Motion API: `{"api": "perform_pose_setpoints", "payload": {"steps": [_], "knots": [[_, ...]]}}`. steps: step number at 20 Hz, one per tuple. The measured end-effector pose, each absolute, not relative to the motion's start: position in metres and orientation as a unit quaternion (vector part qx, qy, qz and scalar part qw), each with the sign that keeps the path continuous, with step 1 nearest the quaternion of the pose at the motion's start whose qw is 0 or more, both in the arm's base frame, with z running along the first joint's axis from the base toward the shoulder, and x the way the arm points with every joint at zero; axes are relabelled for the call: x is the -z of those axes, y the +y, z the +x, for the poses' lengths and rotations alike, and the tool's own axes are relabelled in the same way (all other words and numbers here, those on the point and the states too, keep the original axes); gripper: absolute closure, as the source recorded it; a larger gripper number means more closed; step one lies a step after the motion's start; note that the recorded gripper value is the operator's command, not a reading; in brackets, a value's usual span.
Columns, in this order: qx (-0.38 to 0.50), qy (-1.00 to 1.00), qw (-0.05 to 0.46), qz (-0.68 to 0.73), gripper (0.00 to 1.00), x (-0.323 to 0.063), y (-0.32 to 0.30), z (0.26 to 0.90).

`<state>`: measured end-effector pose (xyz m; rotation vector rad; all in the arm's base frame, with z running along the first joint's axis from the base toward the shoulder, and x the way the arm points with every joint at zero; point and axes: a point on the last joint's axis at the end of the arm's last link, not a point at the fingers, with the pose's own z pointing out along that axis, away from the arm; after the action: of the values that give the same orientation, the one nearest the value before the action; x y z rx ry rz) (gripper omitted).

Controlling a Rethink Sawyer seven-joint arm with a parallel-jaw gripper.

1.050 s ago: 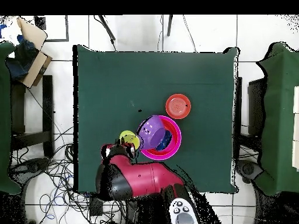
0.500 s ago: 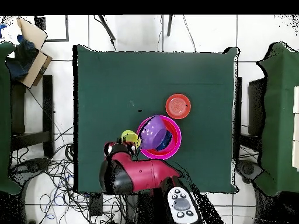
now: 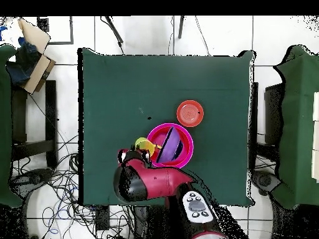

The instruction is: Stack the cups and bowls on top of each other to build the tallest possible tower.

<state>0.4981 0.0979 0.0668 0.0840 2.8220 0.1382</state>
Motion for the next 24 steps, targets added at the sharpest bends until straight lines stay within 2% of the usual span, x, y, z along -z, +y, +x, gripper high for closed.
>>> {"api": "perform_pose_setpoints", "payload": {"steps": [10, 16, 24], "knots": [[-0.047, 0.982, 0.171, 0.064, 1.0, -0.066, 0.058, 0.509], [-0.051, 0.973, 0.207, 0.094, 1.0, -0.103, 0.018, 0.529], [-0.052, 0.967, 0.225, 0.11, 1.0, -0.147, -0.018, 0.539]]}}
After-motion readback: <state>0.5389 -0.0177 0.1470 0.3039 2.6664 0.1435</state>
